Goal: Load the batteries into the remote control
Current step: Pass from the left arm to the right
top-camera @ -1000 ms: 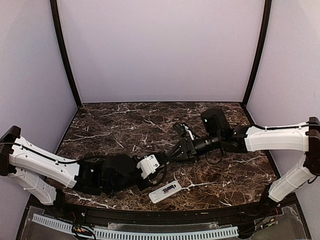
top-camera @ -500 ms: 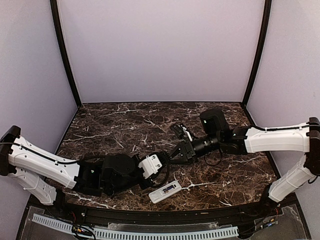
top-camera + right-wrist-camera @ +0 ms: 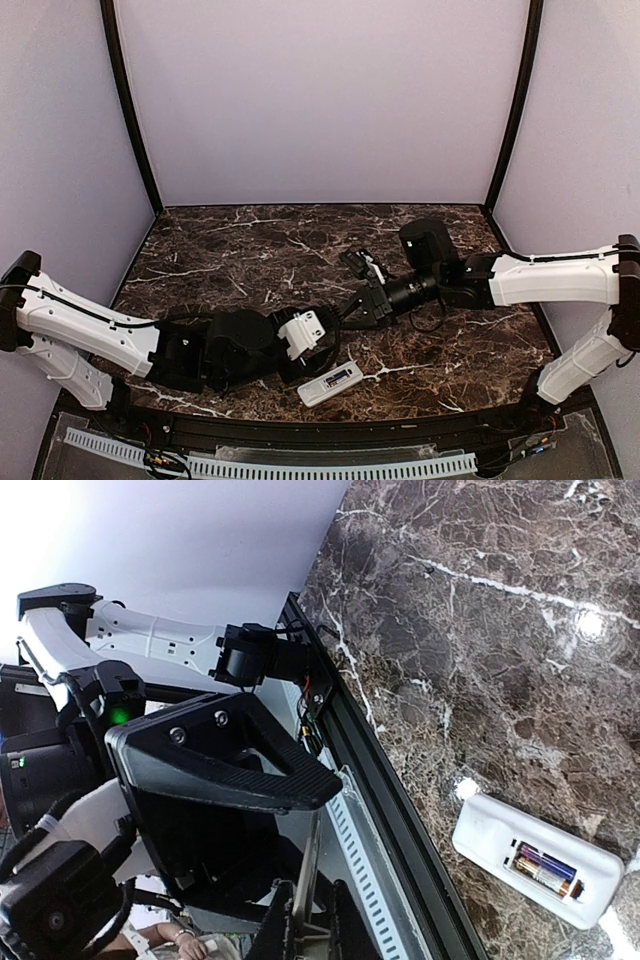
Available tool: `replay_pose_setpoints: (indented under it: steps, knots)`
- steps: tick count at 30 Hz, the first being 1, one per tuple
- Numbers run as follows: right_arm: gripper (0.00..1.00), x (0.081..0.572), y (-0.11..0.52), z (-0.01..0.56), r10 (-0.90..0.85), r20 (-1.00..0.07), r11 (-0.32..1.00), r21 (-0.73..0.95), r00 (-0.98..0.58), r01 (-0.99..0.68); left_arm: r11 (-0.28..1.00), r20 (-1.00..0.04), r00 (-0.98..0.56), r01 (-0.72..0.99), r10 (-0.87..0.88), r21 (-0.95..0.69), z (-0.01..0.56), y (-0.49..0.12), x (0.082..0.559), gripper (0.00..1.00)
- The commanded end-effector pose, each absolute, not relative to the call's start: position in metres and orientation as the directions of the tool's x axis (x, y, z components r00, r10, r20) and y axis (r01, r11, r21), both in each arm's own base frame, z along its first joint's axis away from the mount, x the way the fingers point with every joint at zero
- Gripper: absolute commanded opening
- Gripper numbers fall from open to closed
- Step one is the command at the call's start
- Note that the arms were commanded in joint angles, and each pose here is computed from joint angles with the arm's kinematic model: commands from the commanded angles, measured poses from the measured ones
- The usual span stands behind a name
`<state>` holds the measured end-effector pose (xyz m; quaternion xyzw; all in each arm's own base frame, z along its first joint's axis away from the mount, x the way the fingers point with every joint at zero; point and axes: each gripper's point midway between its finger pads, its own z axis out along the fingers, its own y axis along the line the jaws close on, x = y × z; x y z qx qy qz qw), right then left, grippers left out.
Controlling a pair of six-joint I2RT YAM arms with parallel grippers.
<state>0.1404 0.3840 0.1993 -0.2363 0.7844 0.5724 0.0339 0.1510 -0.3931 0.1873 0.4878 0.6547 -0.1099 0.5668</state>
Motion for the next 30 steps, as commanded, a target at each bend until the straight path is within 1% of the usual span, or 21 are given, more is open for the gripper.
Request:
replay_pose_setpoints:
  steps: [1, 2, 3, 4, 7, 11, 15, 18, 21, 24, 30]
  knots:
    - [0.0, 0.144, 0.371, 0.192, -0.332, -0.34, 0.276, 0.857, -0.88, -0.435, 0.454, -0.851, 0.002, 0.846, 0.525, 0.282, 0.169, -0.394, 0.132, 0.71]
    - [0.0, 0.146, 0.366, 0.186, -0.329, -0.336, 0.298, 0.85, -0.883, -0.434, 0.426, -0.838, -0.051, 0.877, 0.543, 0.223, 0.156, -0.39, 0.123, 0.76]
    - [0.0, 0.149, 0.361, 0.181, -0.323, -0.334, 0.318, 0.843, -0.886, -0.434, 0.434, -0.836, -0.107, 0.886, 0.538, 0.165, 0.15, -0.388, 0.118, 0.82]
    - [0.0, 0.15, 0.357, 0.176, -0.319, -0.332, 0.335, 0.837, -0.888, -0.433, 0.409, -0.807, -0.141, 0.903, 0.574, 0.133, 0.135, -0.383, 0.11, 0.82]
    - [0.0, 0.154, 0.349, 0.158, -0.314, -0.332, 0.382, 0.813, -0.889, -0.439, 0.428, -0.756, -0.259, 0.903, 0.601, 0.031, 0.11, -0.368, 0.098, 0.84]
    - [0.0, 0.155, 0.34, 0.13, -0.32, -0.315, 0.444, 0.783, -0.893, -0.435, 0.402, -0.649, -0.327, 0.915, 0.687, -0.036, 0.073, -0.343, 0.078, 0.83]
    - [0.0, 0.155, 0.339, 0.115, -0.337, -0.302, 0.461, 0.773, -0.892, -0.436, 0.4, -0.568, -0.346, 0.916, 0.747, -0.032, 0.054, -0.332, 0.072, 0.81]
    - [0.0, 0.155, 0.34, 0.115, -0.34, -0.305, 0.453, 0.776, -0.89, -0.439, 0.399, -0.543, -0.344, 0.917, 0.766, -0.017, 0.045, -0.331, 0.073, 0.8]
    - [0.0, 0.155, 0.337, 0.11, -0.337, -0.297, 0.47, 0.769, -0.894, -0.433, 0.406, -0.513, -0.329, 0.913, 0.793, 0.042, 0.033, -0.333, 0.081, 0.81]
    - [0.0, 0.153, 0.333, 0.105, -0.327, -0.286, 0.486, 0.767, -0.901, -0.42, 0.386, -0.47, -0.309, 0.919, 0.827, 0.075, 0.018, -0.336, 0.083, 0.8]
    - [0.0, 0.15, 0.324, 0.102, -0.306, -0.293, 0.504, 0.757, -0.906, -0.415, 0.382, -0.512, -0.292, 0.921, 0.808, 0.079, 0.016, -0.338, 0.091, 0.79]
